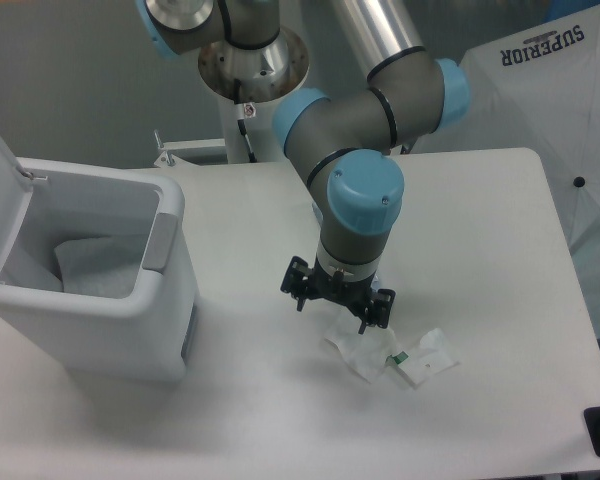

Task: Place the trash in the trash can
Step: 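Move the gripper from the bottle over the crumpled white plastic bag, then lower the gripper onto the plastic bag and close on it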

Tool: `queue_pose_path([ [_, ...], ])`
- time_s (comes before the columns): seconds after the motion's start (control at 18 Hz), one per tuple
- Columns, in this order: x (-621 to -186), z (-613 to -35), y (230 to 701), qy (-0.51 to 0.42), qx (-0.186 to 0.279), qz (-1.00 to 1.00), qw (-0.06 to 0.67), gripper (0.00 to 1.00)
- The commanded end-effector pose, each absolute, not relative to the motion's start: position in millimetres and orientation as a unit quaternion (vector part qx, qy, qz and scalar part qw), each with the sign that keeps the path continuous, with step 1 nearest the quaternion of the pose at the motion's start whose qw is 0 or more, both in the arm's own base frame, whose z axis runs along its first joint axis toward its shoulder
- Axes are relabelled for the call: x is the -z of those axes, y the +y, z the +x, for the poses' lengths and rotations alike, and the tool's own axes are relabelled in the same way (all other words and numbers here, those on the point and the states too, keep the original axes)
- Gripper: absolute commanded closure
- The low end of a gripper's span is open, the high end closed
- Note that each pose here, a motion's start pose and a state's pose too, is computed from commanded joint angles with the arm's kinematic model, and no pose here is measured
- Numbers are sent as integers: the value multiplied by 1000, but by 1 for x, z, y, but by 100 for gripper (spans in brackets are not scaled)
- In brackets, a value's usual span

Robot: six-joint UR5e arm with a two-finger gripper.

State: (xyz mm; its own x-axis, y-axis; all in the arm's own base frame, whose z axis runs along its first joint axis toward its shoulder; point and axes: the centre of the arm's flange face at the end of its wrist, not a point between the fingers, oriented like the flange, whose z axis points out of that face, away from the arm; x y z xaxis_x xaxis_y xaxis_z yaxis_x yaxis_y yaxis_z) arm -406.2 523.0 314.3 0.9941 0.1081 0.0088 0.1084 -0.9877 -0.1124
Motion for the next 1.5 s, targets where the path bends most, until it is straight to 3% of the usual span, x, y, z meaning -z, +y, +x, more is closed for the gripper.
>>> queue_pose_path([
  [0.33, -291, -420, 516, -66, -31, -997, -5, 0],
  [1.0, -267, -439, 497, -105, -18, -994, -23, 0],
  [1.5, -237, -447, 493, -152, -43, -984, -77, 0],
])
